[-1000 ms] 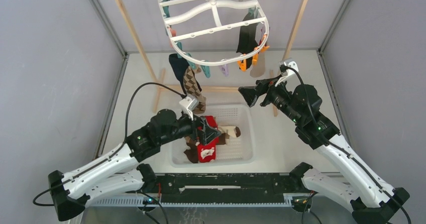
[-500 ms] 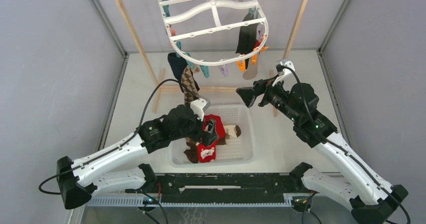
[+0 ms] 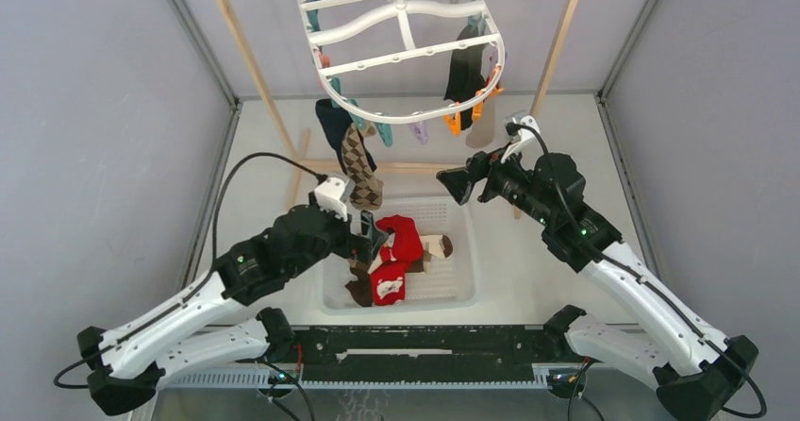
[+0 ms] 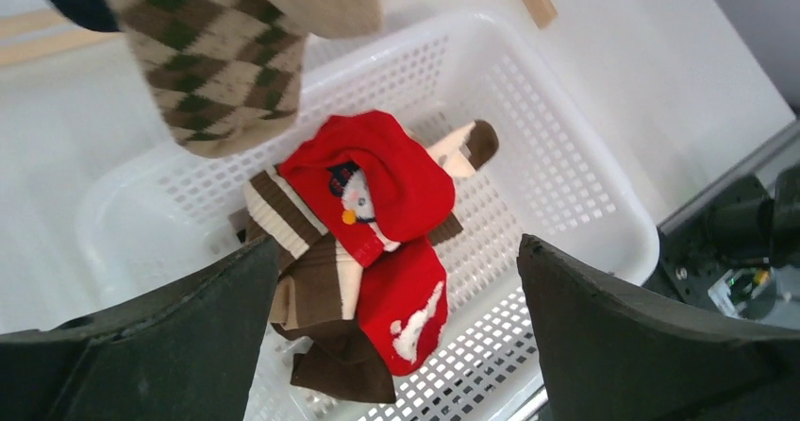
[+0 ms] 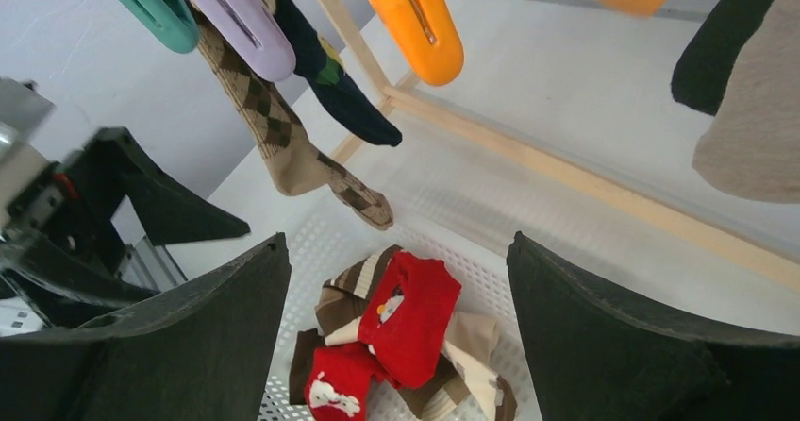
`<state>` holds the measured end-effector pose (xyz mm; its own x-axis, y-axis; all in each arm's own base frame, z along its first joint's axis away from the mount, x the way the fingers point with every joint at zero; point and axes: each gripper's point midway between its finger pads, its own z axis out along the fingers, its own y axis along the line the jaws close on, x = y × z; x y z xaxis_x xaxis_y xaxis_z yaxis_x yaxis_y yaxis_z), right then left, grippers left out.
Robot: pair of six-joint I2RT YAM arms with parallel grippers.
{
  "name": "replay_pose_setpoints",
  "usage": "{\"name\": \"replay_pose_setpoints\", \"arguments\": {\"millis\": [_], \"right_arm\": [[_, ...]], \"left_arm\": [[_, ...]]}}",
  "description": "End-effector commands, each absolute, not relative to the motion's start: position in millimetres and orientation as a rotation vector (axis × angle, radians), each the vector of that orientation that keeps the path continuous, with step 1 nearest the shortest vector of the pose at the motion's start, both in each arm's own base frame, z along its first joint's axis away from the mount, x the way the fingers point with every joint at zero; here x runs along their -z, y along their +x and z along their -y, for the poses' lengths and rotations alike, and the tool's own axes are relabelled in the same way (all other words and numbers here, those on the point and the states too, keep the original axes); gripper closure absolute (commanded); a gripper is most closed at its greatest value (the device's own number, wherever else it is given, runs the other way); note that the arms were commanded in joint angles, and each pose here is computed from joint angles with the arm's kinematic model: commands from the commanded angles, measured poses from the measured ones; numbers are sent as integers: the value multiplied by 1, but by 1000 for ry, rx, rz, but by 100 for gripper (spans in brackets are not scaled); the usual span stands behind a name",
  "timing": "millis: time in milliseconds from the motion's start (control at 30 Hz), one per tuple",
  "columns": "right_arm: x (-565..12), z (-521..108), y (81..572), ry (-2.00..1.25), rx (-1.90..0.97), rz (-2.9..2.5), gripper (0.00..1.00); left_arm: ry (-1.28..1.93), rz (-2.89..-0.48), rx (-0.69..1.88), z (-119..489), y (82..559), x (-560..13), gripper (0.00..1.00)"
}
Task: Remove the socks clipped to the hanger
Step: Place the sock in the bin.
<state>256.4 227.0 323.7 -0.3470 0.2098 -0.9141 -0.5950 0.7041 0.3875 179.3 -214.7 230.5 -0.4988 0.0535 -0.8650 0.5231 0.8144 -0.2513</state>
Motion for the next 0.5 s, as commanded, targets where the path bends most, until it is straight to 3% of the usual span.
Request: {"name": "replay_pose_setpoints", "arguments": {"millis": [0,467], "right_arm": [[-326,-238,255,-320,-921,-1698,10],[-296,-300,241,-468,-1014,-1663,11]], "left_arm": [[272,-1960,566,194,190,-244,0],[141,-1884,607,171,190,-260,0]]}}
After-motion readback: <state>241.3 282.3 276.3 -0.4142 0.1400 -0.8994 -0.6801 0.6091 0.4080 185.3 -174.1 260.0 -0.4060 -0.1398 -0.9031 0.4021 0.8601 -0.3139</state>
